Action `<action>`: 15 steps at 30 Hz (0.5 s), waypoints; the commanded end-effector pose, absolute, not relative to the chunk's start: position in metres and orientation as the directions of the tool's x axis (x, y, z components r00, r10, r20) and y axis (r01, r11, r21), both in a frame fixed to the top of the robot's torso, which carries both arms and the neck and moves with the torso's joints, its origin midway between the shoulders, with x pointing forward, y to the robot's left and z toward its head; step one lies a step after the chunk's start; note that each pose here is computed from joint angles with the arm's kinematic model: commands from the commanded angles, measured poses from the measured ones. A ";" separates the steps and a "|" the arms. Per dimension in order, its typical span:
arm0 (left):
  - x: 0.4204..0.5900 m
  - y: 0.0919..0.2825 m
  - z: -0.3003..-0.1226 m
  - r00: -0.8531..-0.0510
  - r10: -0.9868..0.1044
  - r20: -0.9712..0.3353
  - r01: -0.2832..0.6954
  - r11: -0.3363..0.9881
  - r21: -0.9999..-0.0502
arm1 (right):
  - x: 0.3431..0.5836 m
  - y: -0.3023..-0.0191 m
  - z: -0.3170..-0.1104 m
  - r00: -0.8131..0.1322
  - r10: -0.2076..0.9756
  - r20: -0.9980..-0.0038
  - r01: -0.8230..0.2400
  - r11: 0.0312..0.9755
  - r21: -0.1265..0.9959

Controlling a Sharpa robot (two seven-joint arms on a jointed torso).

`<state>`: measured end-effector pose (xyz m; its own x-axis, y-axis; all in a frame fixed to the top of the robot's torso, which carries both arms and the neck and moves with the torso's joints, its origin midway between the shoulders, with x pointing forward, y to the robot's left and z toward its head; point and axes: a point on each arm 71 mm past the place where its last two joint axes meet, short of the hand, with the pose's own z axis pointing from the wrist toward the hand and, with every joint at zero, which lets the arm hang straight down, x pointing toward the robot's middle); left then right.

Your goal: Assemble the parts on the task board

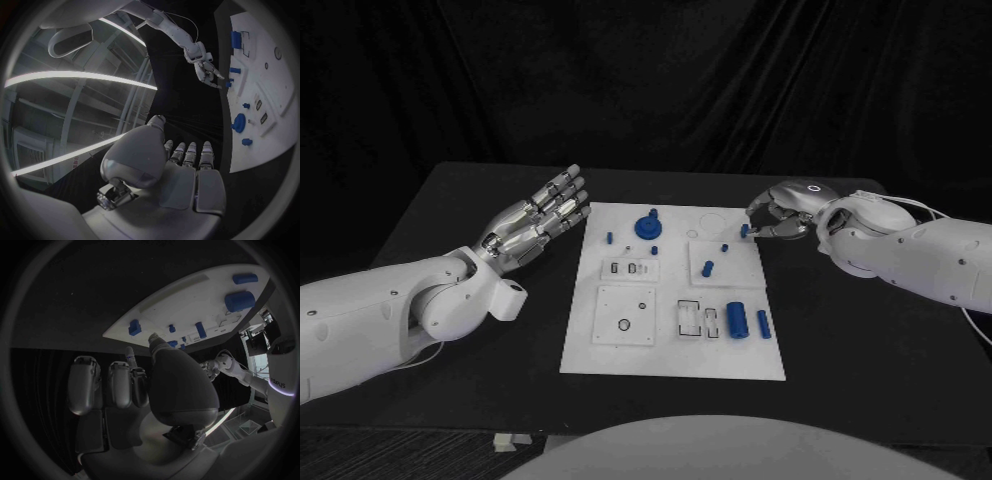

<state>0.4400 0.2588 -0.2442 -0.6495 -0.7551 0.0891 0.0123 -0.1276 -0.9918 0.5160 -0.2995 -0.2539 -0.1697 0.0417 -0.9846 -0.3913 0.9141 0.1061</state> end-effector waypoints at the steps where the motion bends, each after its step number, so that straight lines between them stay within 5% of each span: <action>1: 0.439 0.257 -0.244 -0.661 -0.744 0.100 0.010 -0.142 -0.990 | 0.516 -0.300 -0.257 -0.184 0.037 -0.982 -0.377 0.920 0.105; 15: 0.439 0.256 -0.244 -0.667 -0.737 0.106 0.003 -0.145 -0.989 | 0.519 -0.299 -0.267 -0.203 0.026 -0.979 -0.361 0.927 0.099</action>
